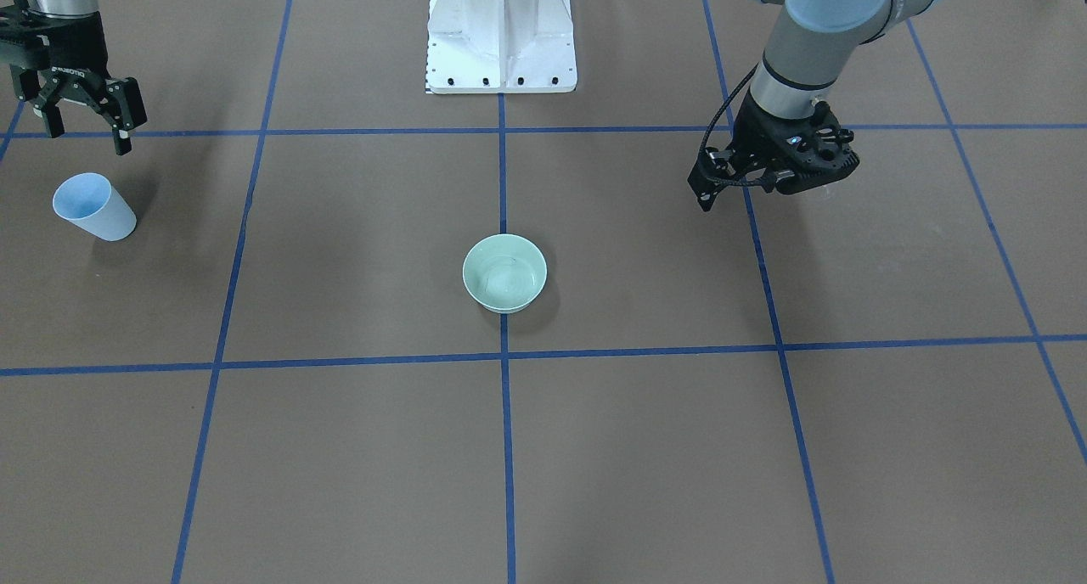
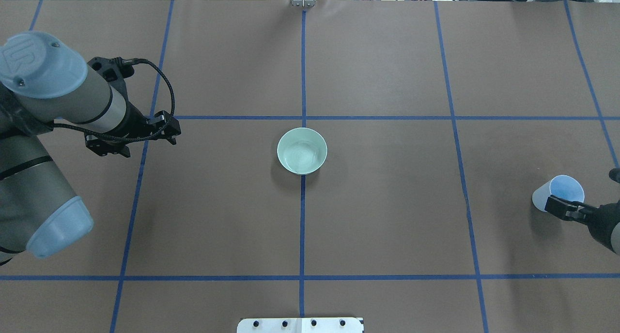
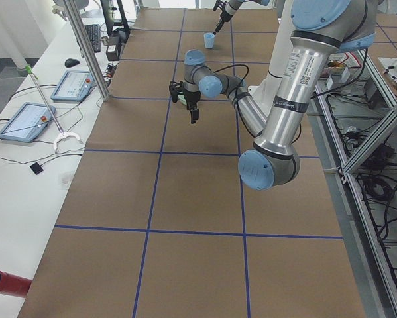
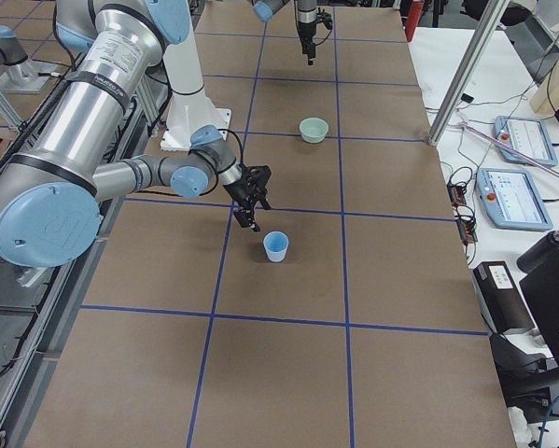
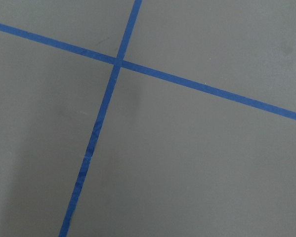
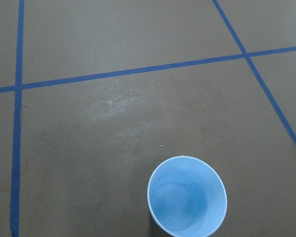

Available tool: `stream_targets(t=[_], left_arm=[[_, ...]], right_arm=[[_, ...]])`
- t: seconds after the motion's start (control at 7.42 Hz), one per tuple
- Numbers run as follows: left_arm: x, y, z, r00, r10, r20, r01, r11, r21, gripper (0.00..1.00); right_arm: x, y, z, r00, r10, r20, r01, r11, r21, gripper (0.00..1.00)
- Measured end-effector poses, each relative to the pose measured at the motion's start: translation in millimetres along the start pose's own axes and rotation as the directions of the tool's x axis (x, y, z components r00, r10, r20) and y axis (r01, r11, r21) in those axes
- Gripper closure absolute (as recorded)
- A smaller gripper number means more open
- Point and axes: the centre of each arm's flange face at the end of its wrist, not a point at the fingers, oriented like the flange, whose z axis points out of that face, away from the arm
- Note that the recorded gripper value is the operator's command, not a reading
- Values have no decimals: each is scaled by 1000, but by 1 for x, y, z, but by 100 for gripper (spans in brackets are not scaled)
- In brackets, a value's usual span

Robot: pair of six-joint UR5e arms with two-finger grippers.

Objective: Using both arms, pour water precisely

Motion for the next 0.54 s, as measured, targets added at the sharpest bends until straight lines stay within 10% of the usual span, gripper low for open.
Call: stream_targets(t=[0.54], left_arm=[[6,7,4,1000,-26,-1,26,1000,-10,0]], right_arm=[[6,46,27,999,16,-33,-11,989,149,0]])
